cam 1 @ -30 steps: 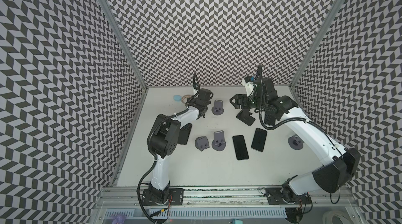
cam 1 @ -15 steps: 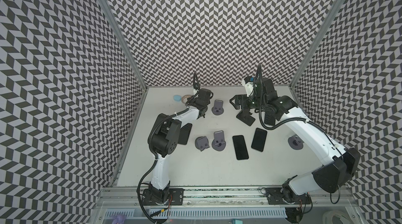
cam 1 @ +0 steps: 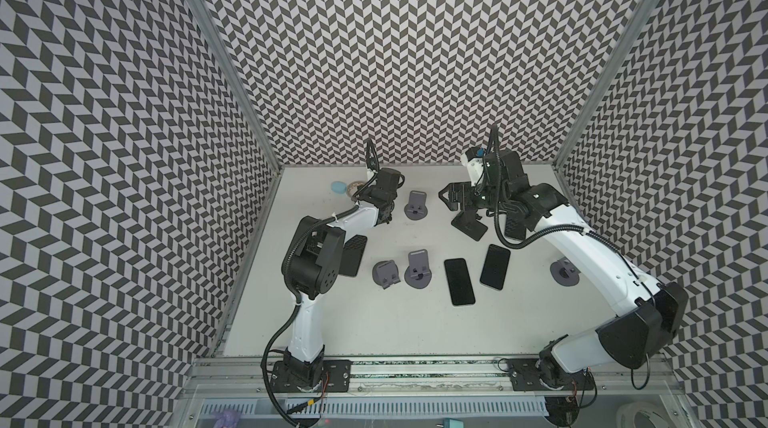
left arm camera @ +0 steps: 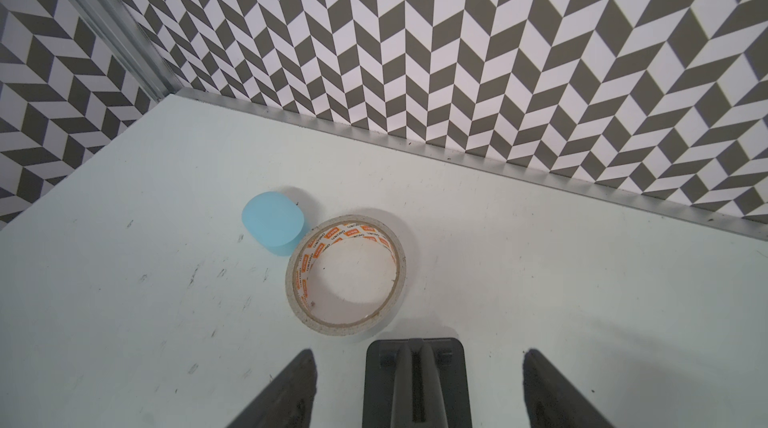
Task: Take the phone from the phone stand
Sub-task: 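Lift the purple-edged phone up off the black stand with the left gripper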
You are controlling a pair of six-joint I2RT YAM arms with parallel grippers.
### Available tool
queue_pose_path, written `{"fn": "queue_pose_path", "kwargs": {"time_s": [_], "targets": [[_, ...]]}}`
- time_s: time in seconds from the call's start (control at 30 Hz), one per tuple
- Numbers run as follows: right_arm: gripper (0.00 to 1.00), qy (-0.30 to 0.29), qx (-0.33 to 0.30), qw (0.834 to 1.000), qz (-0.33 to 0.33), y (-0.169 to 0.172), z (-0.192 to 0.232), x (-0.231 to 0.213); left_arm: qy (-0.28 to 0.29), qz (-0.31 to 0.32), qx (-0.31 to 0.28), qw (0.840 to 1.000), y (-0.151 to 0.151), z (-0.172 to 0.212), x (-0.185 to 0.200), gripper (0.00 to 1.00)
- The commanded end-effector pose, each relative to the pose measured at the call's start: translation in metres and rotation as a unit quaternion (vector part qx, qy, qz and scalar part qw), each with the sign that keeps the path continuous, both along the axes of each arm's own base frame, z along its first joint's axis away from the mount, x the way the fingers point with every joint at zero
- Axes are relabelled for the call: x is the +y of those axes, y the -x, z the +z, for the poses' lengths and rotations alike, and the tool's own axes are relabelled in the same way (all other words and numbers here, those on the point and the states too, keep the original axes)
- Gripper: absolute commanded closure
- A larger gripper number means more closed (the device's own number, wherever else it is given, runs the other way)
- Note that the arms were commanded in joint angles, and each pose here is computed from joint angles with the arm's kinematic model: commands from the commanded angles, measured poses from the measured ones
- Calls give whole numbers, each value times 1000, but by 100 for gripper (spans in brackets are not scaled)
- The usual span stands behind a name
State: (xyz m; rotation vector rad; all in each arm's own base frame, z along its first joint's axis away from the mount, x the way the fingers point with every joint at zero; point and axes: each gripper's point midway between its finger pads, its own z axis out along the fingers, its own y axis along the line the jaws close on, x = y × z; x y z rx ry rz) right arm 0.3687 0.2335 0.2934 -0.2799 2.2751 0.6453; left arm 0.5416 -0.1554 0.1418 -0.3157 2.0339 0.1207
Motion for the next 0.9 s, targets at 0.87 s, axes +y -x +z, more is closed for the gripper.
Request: {"fn": "queue_pose_path", "kwargs": {"time_s": [0.87], "targets": [[15, -11, -22, 1000, 6, -2, 13, 7, 22, -22, -39, 999, 6, 38, 0, 43]]}}
